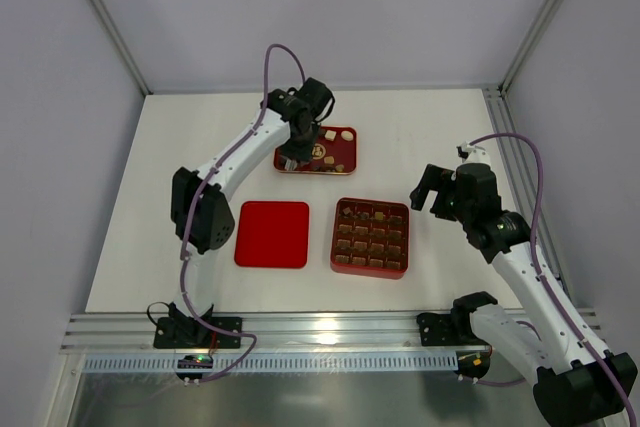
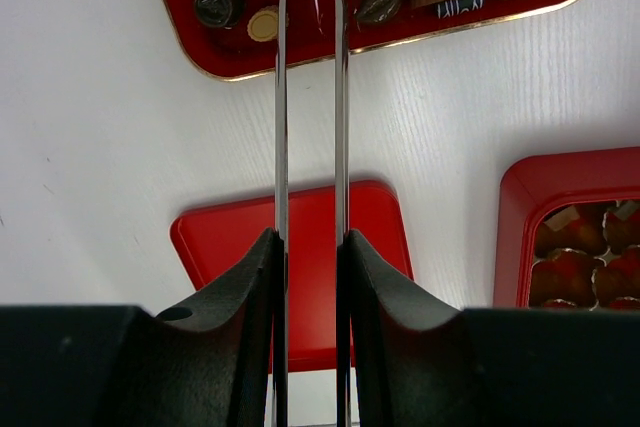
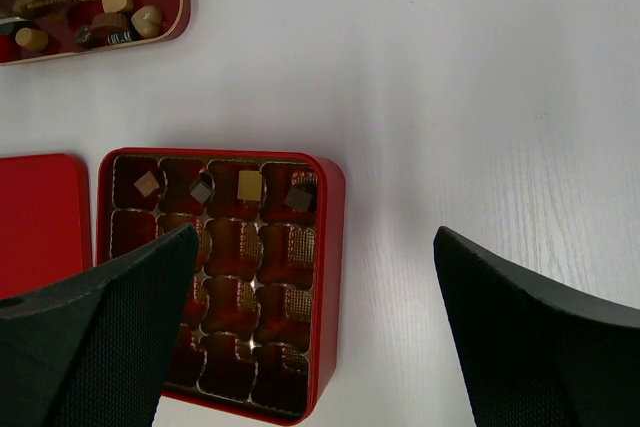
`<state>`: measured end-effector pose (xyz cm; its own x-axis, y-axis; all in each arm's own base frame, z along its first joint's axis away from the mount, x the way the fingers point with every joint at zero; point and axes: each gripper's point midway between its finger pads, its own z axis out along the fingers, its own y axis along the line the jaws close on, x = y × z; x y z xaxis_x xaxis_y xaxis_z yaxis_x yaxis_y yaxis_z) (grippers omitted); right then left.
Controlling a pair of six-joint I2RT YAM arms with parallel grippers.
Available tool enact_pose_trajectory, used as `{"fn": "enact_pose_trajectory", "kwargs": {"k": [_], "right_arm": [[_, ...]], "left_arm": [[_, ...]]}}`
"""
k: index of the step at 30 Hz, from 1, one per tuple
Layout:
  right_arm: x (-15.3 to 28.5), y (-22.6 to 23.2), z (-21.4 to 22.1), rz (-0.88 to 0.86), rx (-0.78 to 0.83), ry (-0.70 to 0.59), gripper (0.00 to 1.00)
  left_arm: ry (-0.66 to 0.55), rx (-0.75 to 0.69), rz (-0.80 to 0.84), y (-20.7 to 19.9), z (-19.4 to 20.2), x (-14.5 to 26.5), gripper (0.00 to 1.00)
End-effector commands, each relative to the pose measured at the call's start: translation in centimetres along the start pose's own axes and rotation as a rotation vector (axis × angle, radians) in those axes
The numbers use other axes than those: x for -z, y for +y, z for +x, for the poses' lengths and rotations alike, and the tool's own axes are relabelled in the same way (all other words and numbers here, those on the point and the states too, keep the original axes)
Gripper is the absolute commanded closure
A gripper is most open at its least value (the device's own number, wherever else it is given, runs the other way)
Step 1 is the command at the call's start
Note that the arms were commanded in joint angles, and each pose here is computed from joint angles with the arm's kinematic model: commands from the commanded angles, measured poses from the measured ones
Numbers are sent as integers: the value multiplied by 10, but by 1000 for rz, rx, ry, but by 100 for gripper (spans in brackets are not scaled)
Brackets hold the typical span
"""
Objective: Pack the chocolate
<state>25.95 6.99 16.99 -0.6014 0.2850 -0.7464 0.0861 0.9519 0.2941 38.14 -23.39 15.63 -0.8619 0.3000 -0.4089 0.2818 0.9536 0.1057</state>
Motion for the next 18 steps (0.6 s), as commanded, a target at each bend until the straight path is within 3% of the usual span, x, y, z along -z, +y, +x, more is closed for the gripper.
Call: {"fn": "enact_pose_trajectory", "kwargs": {"k": [1,18], "right_arm": [[-1,4,-11,-12,-9,-42,0],[-5,3,-10,-9,-12,-42,1]], "left_arm": [[-114,8,25,-1,-17,46,72],[-150,-30,64,-31,0,80,72]]}}
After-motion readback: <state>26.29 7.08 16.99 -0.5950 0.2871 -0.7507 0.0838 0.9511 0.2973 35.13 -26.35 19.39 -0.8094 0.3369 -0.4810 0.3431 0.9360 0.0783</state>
